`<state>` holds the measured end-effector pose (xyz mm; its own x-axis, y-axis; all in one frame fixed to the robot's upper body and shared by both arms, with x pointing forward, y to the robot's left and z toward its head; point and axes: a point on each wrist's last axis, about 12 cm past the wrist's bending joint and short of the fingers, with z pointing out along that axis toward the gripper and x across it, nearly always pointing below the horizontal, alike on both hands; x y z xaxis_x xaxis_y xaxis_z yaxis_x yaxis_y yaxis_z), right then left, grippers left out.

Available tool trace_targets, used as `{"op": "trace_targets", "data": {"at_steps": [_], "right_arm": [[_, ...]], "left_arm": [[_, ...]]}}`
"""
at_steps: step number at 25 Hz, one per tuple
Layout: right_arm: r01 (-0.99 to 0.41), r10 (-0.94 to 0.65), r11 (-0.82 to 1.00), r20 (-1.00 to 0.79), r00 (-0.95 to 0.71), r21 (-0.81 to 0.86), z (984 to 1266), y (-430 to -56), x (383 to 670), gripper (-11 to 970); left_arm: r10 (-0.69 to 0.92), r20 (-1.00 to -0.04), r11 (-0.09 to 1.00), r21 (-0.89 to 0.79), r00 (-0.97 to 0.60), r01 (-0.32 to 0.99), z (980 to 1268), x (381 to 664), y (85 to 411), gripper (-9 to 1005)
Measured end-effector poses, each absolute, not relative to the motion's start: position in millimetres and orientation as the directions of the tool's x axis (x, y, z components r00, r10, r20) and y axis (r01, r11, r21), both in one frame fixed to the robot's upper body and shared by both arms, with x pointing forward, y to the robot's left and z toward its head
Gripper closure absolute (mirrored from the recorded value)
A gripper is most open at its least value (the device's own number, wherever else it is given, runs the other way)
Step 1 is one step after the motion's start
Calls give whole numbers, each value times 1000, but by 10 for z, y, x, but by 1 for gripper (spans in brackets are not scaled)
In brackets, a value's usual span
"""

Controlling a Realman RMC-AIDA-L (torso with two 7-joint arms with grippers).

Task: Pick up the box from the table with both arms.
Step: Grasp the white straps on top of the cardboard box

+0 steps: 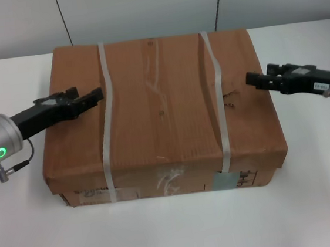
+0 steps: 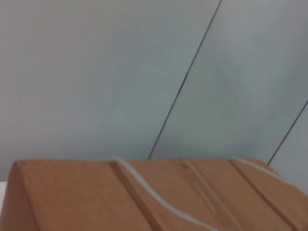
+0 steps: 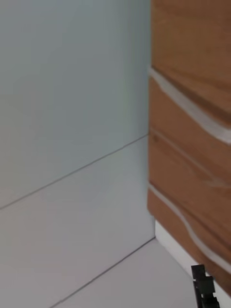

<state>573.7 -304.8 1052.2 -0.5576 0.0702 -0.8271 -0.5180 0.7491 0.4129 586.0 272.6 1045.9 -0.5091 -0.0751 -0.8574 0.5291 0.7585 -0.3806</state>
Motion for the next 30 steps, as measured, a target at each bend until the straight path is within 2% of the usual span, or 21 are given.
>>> {"op": "trace_targets", "data": {"at_steps": [12,30], "right_arm": [[-549,27,719,-807,-589,425,10418,-2589,5804,97],[-539,27,713,-785,-619,449,10411,-2357,5903,98]], "left_arm": [[-45,-849,755,-373,-526,539,10430,5901,2596,214],[52,-818,719,-368,-573,590,10404,5956,2308,215]]}}
